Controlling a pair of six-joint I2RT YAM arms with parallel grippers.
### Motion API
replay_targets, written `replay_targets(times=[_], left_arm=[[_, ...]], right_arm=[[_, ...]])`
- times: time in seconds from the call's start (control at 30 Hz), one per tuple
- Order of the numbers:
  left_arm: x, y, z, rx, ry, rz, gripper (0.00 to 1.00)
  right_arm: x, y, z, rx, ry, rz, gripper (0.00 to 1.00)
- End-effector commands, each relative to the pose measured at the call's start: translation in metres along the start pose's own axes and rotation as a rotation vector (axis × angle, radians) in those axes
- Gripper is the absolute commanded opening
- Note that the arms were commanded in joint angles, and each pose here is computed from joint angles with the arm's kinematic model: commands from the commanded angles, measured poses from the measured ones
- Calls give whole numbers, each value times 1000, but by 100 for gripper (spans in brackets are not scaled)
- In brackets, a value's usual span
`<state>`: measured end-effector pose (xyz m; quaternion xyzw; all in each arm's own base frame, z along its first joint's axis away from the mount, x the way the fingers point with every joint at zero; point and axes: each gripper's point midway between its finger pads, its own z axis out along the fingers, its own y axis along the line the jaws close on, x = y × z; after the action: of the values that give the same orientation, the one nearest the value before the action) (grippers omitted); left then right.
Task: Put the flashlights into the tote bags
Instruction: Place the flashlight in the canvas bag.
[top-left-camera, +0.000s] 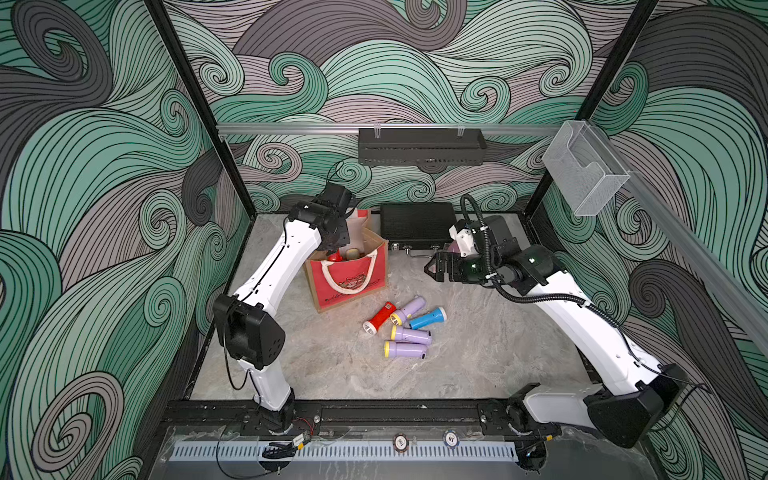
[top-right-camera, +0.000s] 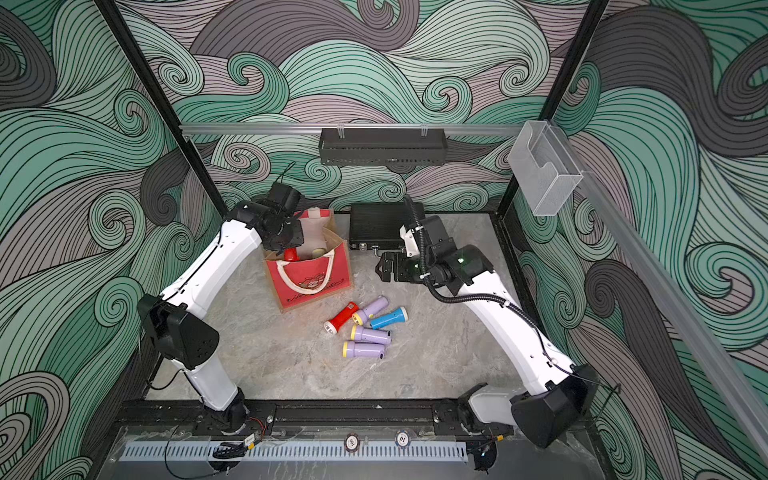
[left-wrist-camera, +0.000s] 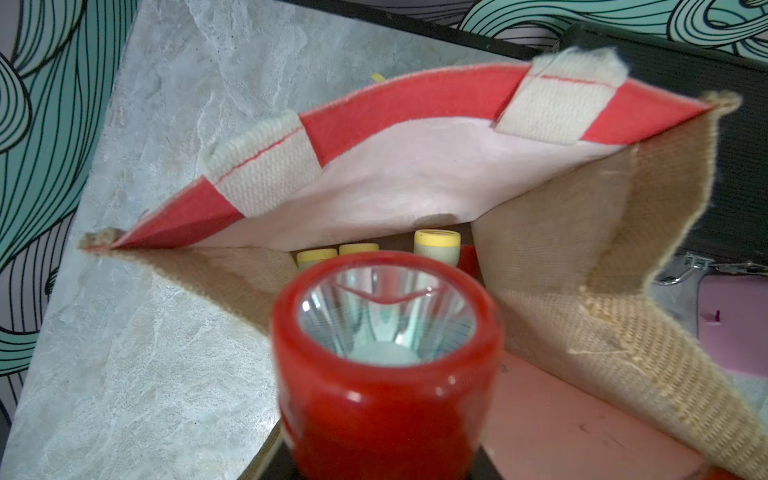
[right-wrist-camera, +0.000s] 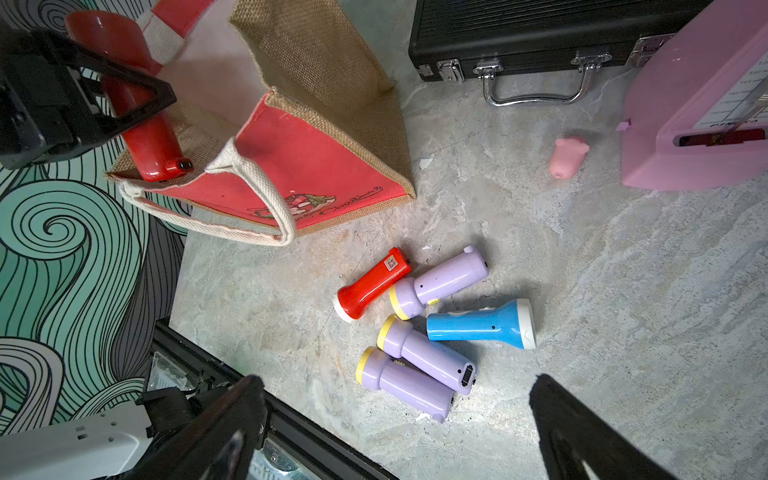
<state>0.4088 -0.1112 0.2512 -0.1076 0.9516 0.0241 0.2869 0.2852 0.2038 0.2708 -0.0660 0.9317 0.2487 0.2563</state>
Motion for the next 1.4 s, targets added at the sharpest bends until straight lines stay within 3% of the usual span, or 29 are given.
replay_targets(times=[0.0, 0.23, 0.57, 0.97, 1.37], left_arm=[[-20, -7, -32, 5, -115, 18, 0], [-29, -30, -29, 30, -109, 30, 0], [-37, -47, 30, 68, -45, -14, 0], [24, -40, 97, -28, 172, -20, 0], [64, -28, 133, -27, 250, -48, 0]], right_arm=[[-3, -2, -4, 8, -18, 6, 100], [-4, -3, -7, 6, -34, 4, 100], [2, -7, -14, 9, -50, 14, 99], [7, -12, -11, 20, -53, 26, 100], [8, -14, -7, 25, -45, 29, 100]])
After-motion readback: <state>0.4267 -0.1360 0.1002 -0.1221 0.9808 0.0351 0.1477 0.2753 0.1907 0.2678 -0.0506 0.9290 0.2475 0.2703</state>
